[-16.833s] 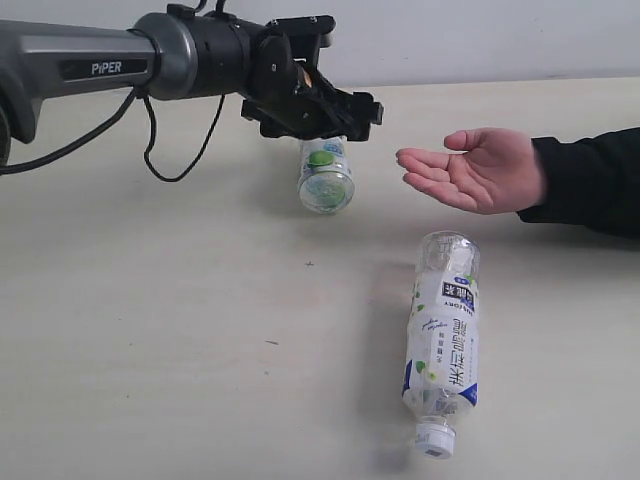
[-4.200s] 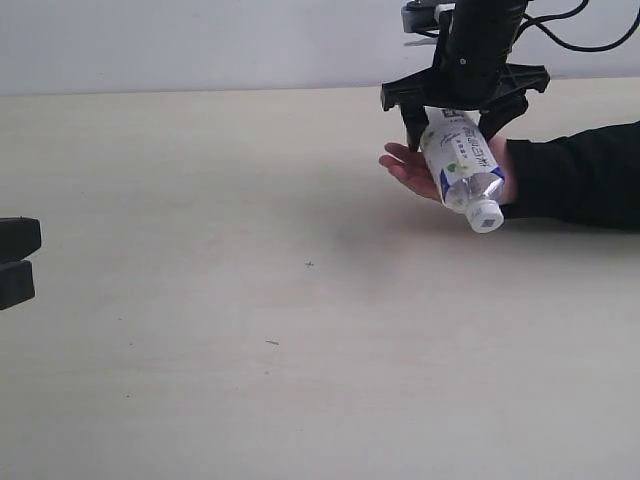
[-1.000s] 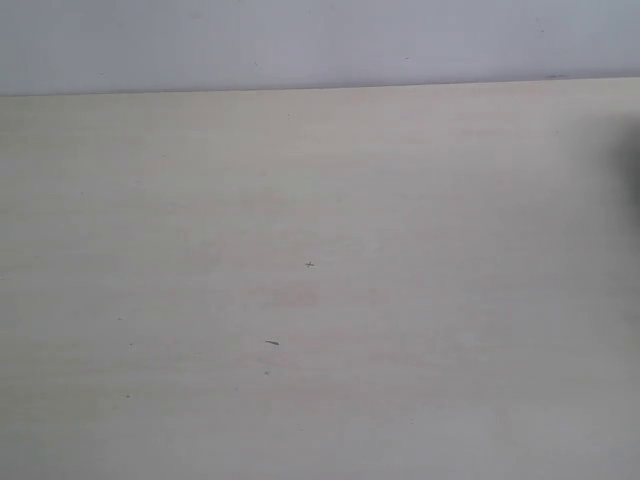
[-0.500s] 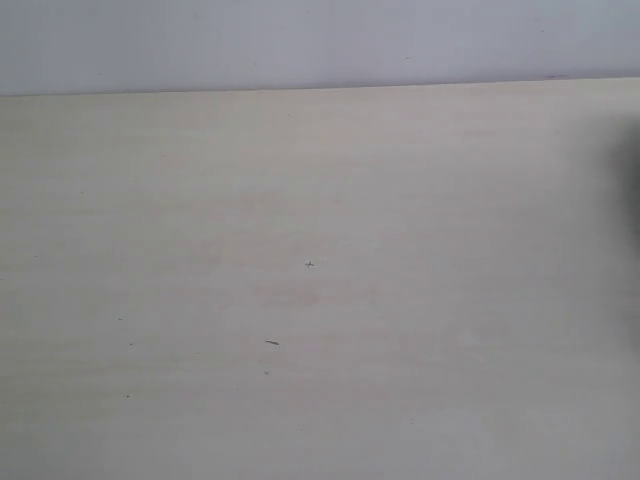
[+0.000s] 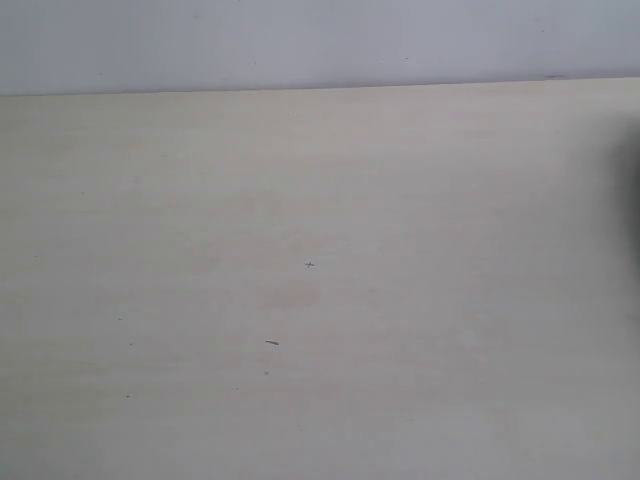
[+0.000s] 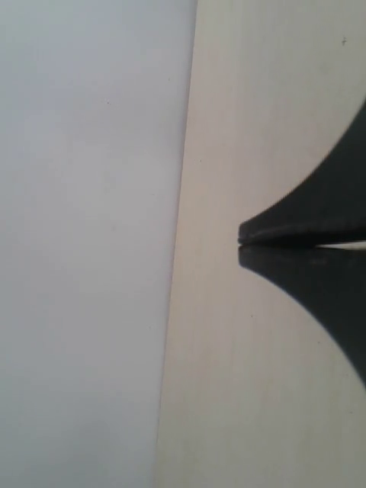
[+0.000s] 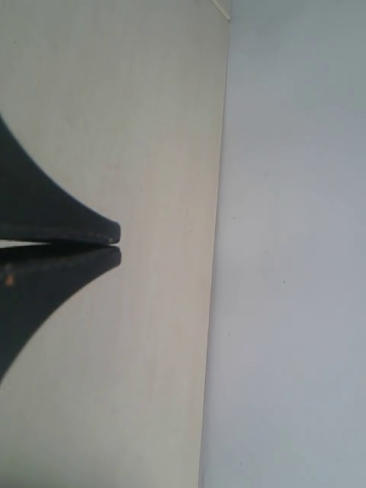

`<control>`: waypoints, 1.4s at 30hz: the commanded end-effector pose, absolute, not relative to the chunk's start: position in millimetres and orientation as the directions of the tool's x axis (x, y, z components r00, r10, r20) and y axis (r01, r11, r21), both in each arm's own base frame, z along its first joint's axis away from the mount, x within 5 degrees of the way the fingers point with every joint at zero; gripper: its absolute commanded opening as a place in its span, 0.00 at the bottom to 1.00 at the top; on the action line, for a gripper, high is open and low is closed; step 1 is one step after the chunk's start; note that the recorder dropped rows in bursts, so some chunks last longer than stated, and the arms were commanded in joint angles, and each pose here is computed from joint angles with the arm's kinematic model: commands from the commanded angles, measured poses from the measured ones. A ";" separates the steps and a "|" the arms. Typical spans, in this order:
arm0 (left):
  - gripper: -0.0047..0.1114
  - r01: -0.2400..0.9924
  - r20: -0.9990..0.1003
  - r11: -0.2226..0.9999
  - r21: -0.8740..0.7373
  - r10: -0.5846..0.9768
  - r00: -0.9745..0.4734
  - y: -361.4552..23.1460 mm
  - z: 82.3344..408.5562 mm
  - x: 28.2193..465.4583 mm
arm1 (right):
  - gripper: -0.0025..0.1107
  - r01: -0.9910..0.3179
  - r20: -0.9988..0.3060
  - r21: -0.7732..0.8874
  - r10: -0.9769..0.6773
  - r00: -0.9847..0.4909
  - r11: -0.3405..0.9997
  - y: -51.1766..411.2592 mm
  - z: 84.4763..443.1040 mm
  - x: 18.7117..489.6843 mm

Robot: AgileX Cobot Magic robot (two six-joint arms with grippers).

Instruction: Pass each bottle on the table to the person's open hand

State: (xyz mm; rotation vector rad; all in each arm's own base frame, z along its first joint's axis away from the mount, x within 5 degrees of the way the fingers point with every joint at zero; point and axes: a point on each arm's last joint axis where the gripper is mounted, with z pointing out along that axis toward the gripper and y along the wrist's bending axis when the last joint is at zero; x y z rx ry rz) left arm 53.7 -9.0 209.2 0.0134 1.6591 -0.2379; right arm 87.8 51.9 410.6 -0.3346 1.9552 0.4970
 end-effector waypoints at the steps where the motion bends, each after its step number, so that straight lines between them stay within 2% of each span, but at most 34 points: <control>1: 0.04 0.143 -0.981 0.978 -0.153 -0.132 -0.142 -9.2 194.9 54.9 | 0.02 -0.445 -0.913 0.192 -0.007 -0.409 0.875 51.6 410.2 87.5; 15: 0.04 0.133 -0.971 0.981 -0.140 -0.109 -0.213 -9.0 187.6 54.0 | 0.02 -0.445 -0.913 0.192 -0.007 -0.409 0.875 51.6 410.2 87.5; 20: 0.04 0.138 -0.960 0.987 -0.088 -0.047 -0.276 -8.7 181.1 52.5 | 0.02 -0.445 -0.913 0.192 -0.007 -0.409 0.875 51.6 410.2 87.5; 28: 0.04 0.138 -0.960 0.987 -0.088 -0.047 -0.276 -8.7 181.1 52.5 | 0.02 -0.445 -0.913 0.192 -0.007 -0.409 0.875 51.6 410.2 87.5; 36: 0.04 0.031 -0.961 0.996 -0.079 -0.068 -0.269 -2.8 181.1 53.1 | 0.02 -0.445 -0.913 0.192 -0.007 -0.409 0.875 51.6 410.2 87.5; 42: 0.04 0.025 -0.961 0.997 -0.079 -0.070 -0.269 -2.5 181.1 53.1 | 0.02 -0.445 -0.913 0.192 -0.007 -0.409 0.875 51.6 410.2 87.5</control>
